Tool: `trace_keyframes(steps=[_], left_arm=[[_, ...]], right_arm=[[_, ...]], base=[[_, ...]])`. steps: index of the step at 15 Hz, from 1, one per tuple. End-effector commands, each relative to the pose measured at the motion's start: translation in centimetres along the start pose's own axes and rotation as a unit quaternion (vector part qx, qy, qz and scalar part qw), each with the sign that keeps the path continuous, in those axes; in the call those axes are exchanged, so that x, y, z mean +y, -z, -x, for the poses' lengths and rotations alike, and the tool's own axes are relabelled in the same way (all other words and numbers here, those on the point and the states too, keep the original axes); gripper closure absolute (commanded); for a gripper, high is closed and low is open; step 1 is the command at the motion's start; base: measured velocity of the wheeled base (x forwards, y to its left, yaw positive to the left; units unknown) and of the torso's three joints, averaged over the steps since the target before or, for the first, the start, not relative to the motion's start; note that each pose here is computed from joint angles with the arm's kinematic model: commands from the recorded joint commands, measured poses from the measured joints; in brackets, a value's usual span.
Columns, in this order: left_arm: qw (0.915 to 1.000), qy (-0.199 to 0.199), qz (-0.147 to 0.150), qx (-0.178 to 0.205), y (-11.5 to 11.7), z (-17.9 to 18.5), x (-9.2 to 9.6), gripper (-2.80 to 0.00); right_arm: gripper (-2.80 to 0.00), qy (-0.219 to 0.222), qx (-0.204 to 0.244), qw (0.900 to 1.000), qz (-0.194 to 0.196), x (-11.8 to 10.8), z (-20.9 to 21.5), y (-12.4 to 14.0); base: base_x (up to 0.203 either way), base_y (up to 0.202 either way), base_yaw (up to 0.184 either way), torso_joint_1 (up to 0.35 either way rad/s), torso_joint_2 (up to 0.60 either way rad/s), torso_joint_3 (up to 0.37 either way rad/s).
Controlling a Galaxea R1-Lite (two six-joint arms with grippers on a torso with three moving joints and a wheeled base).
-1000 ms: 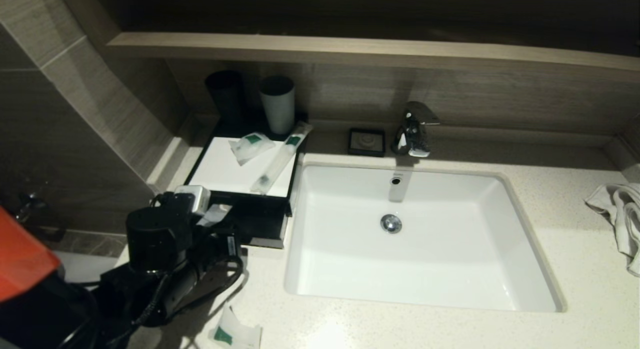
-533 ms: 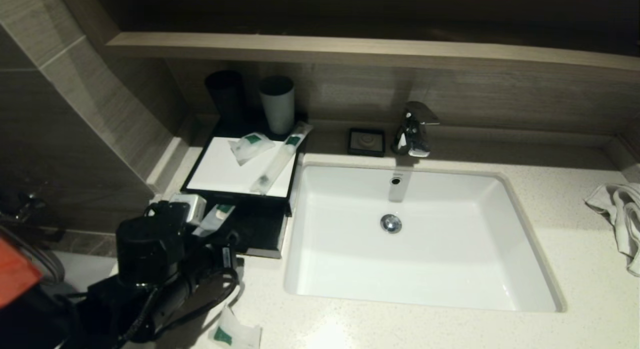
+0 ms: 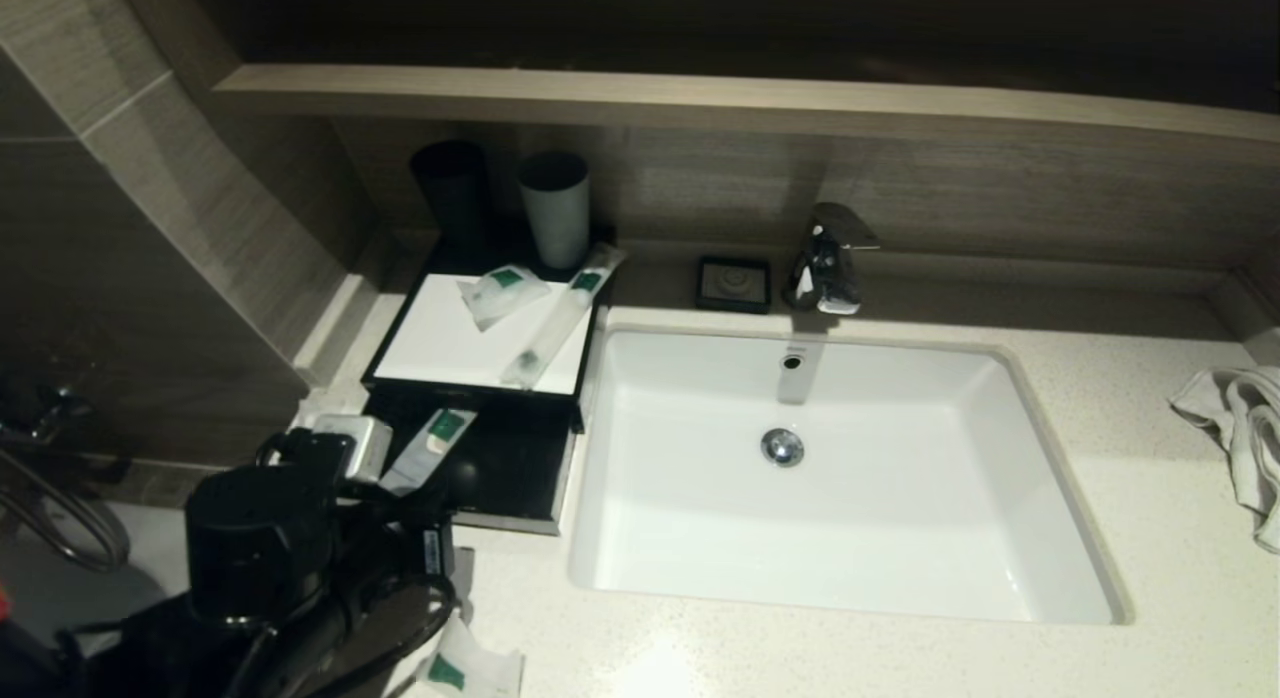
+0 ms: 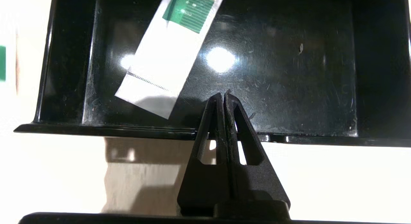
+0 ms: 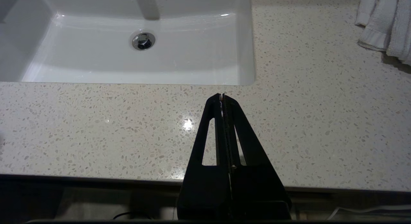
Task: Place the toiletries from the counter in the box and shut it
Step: Open the drawer
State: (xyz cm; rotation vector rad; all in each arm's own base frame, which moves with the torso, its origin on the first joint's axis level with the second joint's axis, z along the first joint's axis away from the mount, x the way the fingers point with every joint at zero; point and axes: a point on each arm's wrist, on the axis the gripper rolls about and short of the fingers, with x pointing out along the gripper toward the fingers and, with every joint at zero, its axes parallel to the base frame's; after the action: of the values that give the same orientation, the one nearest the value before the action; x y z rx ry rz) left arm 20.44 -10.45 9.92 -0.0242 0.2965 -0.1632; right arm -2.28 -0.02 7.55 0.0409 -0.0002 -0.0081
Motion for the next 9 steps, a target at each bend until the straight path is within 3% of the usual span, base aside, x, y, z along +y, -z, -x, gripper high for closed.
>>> trace_keyframes(steps=[1,9], left_arm=[[1.0,0.007,-0.002,0.003,0.3,0.7,-0.1,0.0],[0.9996,0.011,-0.012,0.023,1.5,2.2,0.3,0.0]], right_arm=[[0.0,0.0,0.001,1.0,0.0,0.0,0.0,0.0],[0.0,0.0,0.001,1.0,0.0,0.0,0.0,0.0]], base=[[0.0,0.0,0.0,0.0,0.0,0.0],[0.0,0.0,0.0,0.0,0.0,0.0]])
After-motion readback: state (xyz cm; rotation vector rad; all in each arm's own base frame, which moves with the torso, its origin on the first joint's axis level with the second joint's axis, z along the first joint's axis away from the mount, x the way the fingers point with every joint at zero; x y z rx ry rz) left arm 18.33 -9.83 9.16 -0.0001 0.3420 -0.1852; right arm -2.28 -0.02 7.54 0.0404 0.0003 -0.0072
